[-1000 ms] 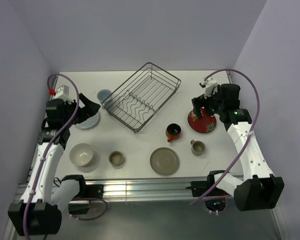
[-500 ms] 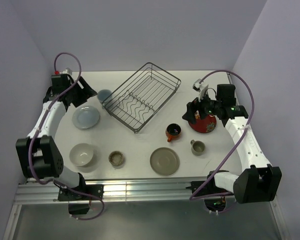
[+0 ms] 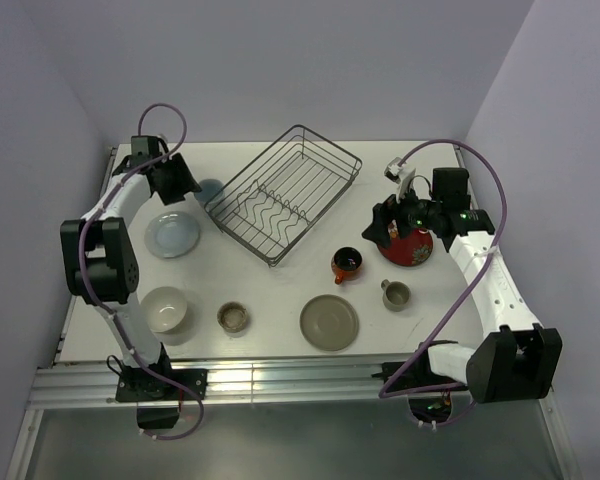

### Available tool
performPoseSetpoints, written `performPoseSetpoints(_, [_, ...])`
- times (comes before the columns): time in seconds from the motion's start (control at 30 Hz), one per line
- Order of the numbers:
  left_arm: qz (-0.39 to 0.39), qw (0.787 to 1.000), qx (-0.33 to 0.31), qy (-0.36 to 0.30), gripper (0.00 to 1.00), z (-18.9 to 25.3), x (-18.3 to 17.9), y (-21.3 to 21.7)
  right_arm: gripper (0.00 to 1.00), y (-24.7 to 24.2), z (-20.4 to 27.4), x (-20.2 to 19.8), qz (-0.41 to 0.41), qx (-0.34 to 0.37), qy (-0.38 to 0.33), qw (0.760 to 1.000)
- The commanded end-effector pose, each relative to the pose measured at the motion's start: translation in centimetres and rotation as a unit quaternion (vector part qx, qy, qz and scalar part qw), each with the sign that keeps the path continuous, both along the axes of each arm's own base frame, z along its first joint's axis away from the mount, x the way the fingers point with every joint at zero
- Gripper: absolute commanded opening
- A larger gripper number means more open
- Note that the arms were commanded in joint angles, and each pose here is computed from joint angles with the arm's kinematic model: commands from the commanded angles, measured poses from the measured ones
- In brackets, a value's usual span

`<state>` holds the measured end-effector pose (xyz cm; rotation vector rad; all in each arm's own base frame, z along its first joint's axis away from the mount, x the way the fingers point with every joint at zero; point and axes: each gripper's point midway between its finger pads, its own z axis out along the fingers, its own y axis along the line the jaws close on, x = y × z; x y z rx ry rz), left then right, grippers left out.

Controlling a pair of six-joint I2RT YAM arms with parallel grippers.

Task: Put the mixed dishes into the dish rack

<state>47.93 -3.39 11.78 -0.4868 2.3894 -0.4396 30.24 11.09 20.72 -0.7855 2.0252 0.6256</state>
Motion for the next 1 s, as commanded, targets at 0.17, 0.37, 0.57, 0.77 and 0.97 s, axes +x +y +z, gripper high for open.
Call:
performPoseSetpoints(0.17, [-0.016, 0.999, 0.039, 0.001, 0.54, -0.8, 1.8, -0.5, 0.99, 0.2, 0.6, 0.8, 0.000, 0.006, -0.012, 1.000])
performPoseSetpoints(0.37, [-0.018, 0.999, 0.049, 0.008, 0.33, -1.9, 2.0, -1.3, 0.99, 0.2, 0.7, 0.6, 0.001, 0.006, -0.011, 1.000])
performPoseSetpoints(0.57, [-0.017, 0.999, 0.044, 0.002, 0.20, -2.0, 2.4, -1.4, 1.00, 0.2, 0.6, 0.3, 0.003, 0.004, -0.012, 1.000])
performPoseSetpoints(0.77, [-0.001, 0.999, 0.037, -0.032, 0.01, 0.4, 3.4, -0.7, 1.00, 0.2, 0.6, 0.0, 0.006, 0.004, -0.013, 1.000])
performPoseSetpoints(0.97, [0.055, 0.995, 0.042, -0.077, 0.00, 4.3, 4.2, 3.3, 1.00, 0.2, 0.6, -0.2, 0.010, 0.003, -0.013, 1.000])
